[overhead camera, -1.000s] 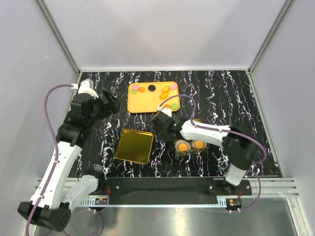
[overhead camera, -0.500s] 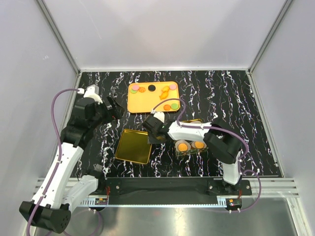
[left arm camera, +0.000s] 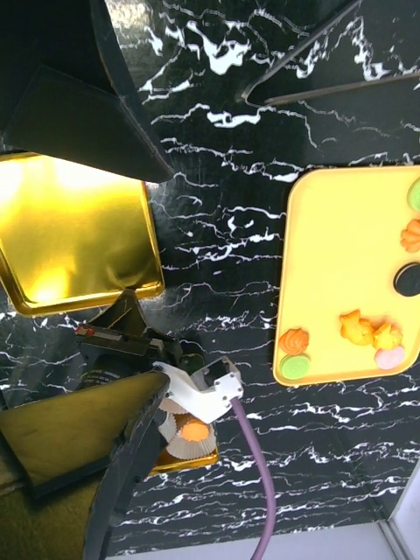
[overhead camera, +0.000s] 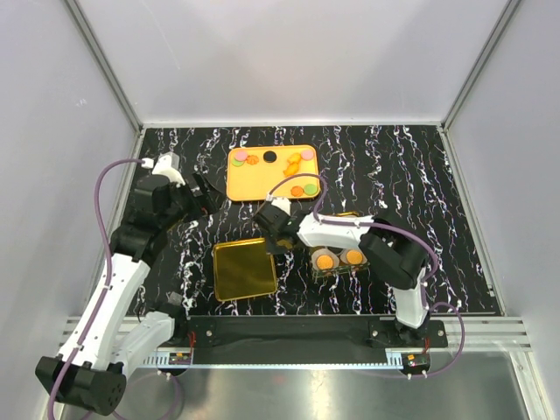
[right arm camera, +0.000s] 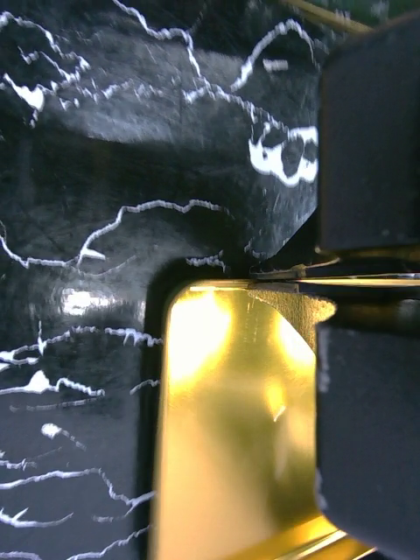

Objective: Pack the cookies

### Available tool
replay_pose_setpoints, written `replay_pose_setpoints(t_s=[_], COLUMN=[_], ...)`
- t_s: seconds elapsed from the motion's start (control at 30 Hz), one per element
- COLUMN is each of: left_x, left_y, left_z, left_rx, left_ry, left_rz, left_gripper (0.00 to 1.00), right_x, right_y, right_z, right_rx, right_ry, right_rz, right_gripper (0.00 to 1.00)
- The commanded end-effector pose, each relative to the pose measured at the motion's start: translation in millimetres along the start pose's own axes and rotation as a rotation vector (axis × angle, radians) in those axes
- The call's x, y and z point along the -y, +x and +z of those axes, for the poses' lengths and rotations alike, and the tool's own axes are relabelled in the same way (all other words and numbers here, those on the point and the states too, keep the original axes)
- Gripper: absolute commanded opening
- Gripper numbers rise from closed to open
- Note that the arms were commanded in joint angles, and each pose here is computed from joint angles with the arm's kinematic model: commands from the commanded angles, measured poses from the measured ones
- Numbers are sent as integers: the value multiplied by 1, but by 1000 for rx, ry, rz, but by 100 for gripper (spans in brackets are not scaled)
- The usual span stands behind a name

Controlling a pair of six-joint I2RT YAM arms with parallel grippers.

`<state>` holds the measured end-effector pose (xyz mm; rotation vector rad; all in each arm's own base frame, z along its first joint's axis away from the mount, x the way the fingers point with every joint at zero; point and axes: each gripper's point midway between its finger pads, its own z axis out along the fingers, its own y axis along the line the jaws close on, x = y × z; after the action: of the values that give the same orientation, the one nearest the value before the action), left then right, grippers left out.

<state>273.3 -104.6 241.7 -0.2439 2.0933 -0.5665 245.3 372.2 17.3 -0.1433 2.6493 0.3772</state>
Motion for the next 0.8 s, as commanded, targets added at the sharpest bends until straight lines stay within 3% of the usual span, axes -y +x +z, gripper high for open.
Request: replay_pose_setpoints(t_s=[0.0,0.37,0.77], left_x=[12,4,21], left_y=[2,38,68], left_z=[5,12,23], left_rx=[8,-89,-225], left_ry=[76,87,213], left_rz=[-19,-77,-97], left_gripper=[97,96,96], right_x=[1,22,28], right_y=[-36,-101,-135], right_z=[-23,-74,-118], right_rx=[43,126,205], right_ry=[-57,-145,-228], right_rz=[-17,37,71], right_gripper=[0,0,0])
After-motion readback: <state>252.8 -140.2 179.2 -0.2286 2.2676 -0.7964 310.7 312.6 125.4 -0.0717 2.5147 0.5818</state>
